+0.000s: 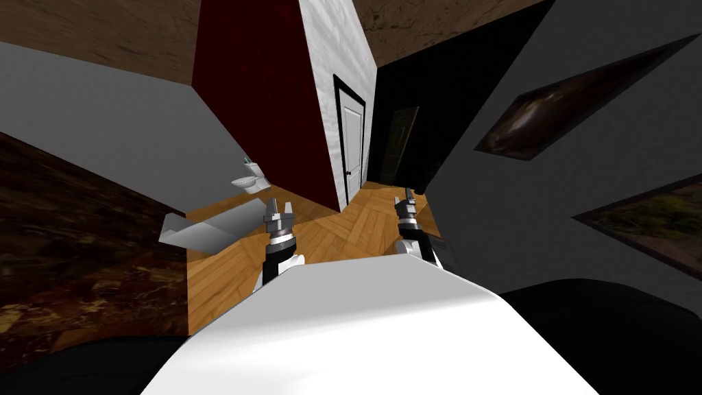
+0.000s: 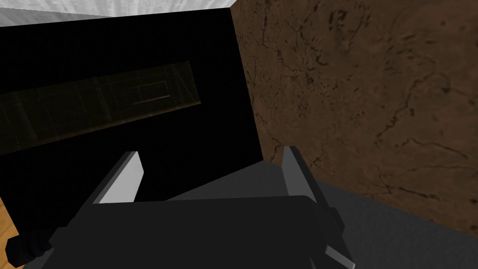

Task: Pull the door open

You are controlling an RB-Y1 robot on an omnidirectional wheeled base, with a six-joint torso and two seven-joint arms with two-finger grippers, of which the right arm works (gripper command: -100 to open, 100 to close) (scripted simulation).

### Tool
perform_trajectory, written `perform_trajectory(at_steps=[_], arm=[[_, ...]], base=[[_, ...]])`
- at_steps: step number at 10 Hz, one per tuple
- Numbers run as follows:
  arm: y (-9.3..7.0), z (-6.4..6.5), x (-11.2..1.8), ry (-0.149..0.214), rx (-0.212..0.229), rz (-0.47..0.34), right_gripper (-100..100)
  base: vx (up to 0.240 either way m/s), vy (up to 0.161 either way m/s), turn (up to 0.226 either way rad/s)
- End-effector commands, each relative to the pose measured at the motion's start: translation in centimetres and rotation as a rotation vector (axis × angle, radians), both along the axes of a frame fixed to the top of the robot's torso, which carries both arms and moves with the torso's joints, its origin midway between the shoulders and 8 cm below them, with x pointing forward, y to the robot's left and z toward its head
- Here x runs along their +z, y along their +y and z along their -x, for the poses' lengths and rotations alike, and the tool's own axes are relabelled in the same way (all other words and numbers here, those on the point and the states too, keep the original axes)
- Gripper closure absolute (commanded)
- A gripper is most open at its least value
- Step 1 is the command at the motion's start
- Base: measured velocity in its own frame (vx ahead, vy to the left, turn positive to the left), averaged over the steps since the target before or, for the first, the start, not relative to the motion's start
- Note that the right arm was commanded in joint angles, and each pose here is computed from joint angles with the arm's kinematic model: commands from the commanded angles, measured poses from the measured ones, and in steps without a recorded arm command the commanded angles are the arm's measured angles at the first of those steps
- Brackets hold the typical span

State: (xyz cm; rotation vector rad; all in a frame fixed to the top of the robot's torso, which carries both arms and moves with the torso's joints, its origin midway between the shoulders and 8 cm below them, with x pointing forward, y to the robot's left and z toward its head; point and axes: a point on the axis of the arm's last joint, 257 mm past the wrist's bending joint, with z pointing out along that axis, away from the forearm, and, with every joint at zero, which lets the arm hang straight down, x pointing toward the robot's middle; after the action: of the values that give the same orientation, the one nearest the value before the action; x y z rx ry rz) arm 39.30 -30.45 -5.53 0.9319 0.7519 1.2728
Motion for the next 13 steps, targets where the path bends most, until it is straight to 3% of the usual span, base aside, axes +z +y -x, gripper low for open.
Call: perform_trajectory(at_steps=[1,4,13], arm=[[-0.5,-0.4,-1.4,0.037,0.001,-0.008,-100],[-1.3,-1.4,-3.7,0.100,0.002,-0.026,-100],[-3.9,-3.6,-10.9,0.296,0.004,-0.101,-100]], base=[[-0.177,-0.121,-0.030],[-0.164,-0.114,-0.029],[-0.035,-0.120,-0.029]])
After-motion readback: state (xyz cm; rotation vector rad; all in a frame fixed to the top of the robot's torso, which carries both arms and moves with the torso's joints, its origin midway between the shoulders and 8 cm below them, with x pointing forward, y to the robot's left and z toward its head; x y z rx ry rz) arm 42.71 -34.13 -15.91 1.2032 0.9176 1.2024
